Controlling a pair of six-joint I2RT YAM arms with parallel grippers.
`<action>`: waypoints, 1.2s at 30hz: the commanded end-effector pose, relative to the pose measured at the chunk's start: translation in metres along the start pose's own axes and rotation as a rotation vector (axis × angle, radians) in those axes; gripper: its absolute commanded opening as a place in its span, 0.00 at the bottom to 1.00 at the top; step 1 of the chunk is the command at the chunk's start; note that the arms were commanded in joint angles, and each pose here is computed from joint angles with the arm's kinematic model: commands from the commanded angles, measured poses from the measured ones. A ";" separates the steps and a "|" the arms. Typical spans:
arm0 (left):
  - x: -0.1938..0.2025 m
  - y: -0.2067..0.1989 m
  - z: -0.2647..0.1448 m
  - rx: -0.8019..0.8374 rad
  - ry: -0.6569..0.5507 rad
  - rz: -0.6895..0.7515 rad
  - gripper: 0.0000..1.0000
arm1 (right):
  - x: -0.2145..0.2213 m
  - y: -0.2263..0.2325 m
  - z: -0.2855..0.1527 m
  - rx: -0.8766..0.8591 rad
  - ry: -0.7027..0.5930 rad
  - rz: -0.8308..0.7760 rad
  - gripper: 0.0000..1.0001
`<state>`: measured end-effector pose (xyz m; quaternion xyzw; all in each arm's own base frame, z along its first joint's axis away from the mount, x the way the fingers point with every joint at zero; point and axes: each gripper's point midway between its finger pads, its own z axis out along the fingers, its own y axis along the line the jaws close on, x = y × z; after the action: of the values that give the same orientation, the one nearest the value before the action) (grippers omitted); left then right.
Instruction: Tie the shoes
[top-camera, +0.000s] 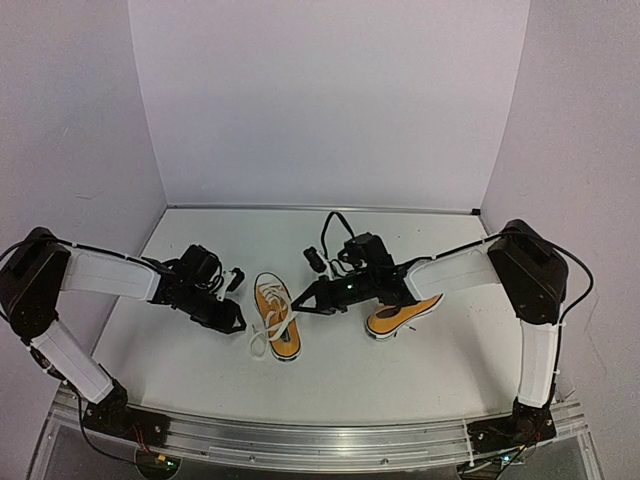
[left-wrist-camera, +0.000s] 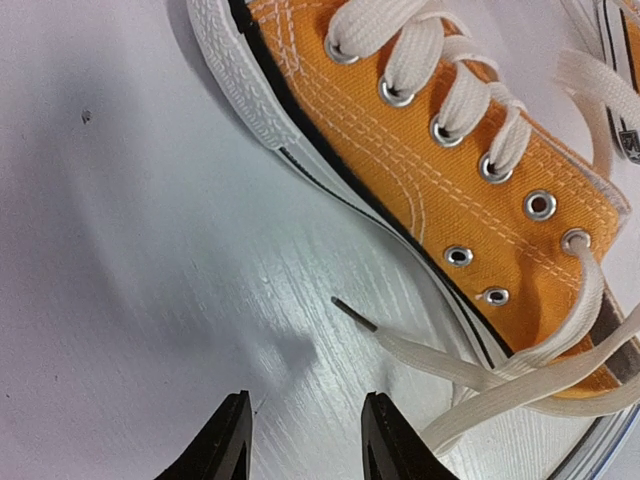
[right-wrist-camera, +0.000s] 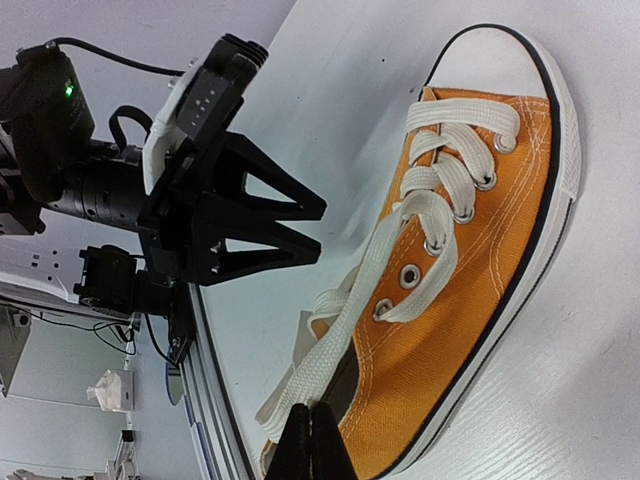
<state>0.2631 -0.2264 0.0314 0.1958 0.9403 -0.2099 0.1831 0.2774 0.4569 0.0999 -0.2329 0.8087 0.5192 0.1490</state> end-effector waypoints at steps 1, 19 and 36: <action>-0.007 -0.011 0.002 0.003 0.002 0.084 0.41 | -0.012 0.006 0.002 -0.013 -0.019 -0.032 0.00; -0.033 -0.033 -0.021 -0.077 0.002 0.452 0.43 | -0.014 0.003 0.001 -0.023 -0.014 -0.014 0.00; 0.000 -0.026 -0.002 -0.050 0.027 0.784 0.37 | -0.012 -0.001 0.007 -0.040 0.006 0.001 0.00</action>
<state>0.2537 -0.2334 0.0385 0.4992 0.8328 -0.0800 0.2257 0.2817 0.4590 0.0920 -0.2307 0.8101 0.5224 0.1328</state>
